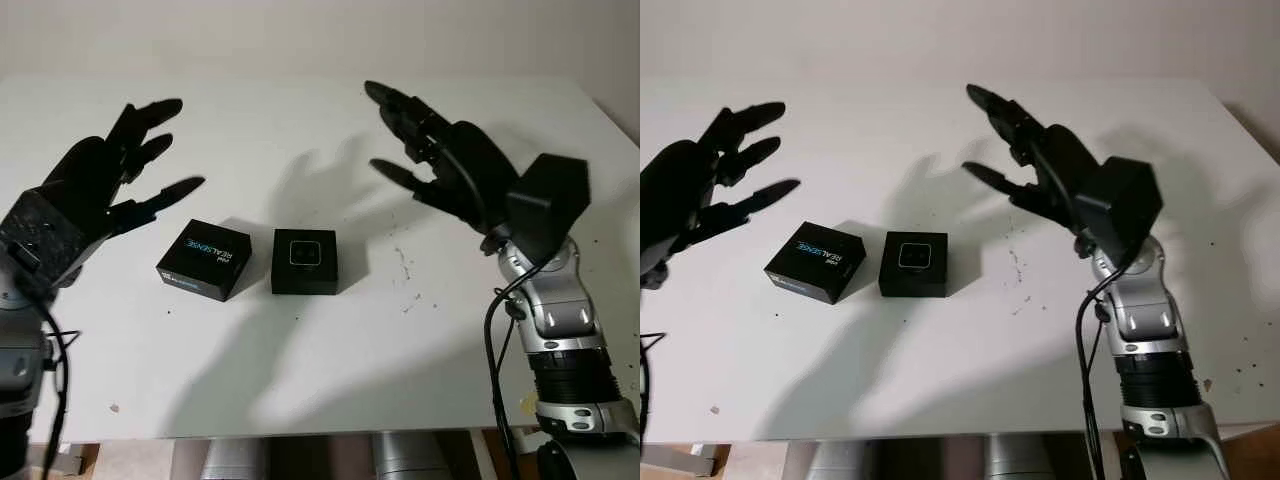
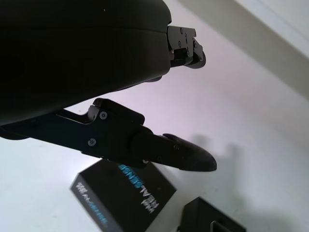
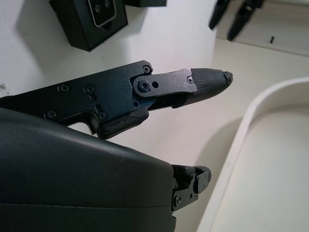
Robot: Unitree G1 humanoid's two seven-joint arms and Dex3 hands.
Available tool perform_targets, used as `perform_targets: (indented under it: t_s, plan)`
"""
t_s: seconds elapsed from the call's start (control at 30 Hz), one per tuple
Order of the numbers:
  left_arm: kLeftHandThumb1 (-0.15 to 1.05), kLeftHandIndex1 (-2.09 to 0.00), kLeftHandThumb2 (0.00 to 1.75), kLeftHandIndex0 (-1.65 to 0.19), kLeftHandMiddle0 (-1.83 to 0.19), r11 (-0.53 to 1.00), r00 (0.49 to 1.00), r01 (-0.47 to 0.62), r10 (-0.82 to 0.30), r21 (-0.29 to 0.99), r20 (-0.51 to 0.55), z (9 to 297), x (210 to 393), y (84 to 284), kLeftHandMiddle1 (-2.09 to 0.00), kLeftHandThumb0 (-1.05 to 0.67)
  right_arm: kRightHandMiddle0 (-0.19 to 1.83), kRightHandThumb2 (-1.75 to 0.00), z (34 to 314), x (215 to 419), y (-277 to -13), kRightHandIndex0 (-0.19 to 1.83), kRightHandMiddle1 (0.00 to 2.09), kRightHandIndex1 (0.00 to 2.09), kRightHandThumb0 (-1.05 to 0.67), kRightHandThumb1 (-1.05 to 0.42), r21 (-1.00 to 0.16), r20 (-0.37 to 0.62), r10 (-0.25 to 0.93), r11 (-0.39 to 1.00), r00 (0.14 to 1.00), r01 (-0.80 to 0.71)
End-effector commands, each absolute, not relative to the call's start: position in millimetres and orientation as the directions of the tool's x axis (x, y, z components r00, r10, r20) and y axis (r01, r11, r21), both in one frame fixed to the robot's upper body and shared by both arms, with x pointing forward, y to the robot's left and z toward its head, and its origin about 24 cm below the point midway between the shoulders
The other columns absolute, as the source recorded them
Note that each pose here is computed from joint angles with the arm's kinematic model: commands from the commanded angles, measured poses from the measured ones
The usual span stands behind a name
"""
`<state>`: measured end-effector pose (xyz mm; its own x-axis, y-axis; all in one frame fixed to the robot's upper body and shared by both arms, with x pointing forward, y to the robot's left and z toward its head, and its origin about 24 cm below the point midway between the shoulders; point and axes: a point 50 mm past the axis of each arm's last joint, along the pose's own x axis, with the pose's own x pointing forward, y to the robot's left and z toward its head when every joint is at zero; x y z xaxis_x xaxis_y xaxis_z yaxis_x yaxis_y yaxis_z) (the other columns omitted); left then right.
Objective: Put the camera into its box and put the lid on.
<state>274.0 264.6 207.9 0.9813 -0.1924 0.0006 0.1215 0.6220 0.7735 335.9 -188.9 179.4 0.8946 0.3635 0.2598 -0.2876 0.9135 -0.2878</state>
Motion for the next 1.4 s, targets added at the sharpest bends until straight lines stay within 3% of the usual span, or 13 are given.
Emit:
perform_targets:
  t_s: [0.0,0.2,0.33,0.7,1.37]
  plan:
    - [0.96,-0.19,0.04,0.06,-0.08,0.544,0.972,0.159,-0.233,0.824,-0.034,212.9,271.6,263.7,-0.04,-0.67,0.00,-0.51,188.6,337.6,-196.2,-0.02,0.08,0.02,-0.81,-1.05,-0.263,0.272,0.350,0.923,0.896,-0.280]
    - [0.94,-0.14,0.04,0.06,-0.02,0.293,0.952,0.252,-0.247,0.922,-0.181,216.5,272.4,260.1,-0.03,-0.72,-0.03,-0.55,190.5,341.1,-201.9,-0.06,0.06,0.02,-0.80,-1.05,-0.141,0.253,0.306,0.950,0.918,-0.278]
    - [0.90,-0.12,0.04,0.06,0.00,0.114,0.929,0.296,-0.263,0.948,-0.258,213.4,275.7,252.6,-0.04,-0.70,-0.05,-0.52,188.9,343.0,-203.5,-0.07,0.05,0.03,-0.79,-1.05,-0.139,0.224,0.305,0.950,0.926,-0.279]
    - [0.84,-0.10,0.04,0.01,-0.04,-0.098,0.908,0.265,-0.309,0.959,-0.283,193.8,285.4,242.5,-0.06,-0.65,-0.03,-0.48,184.9,350.1,-208.2,-0.08,0.06,0.04,-0.77,-1.05,-0.040,0.185,0.262,0.965,0.947,-0.259]
    - [0.81,-0.08,0.05,-0.07,-0.16,-0.122,0.883,0.195,-0.409,0.973,-0.228,176.9,297.0,233.3,-0.07,-0.56,-0.02,-0.48,181.3,348.7,-220.1,-0.08,0.06,0.05,-0.73,-1.05,-0.054,0.143,0.208,0.978,0.968,-0.202]
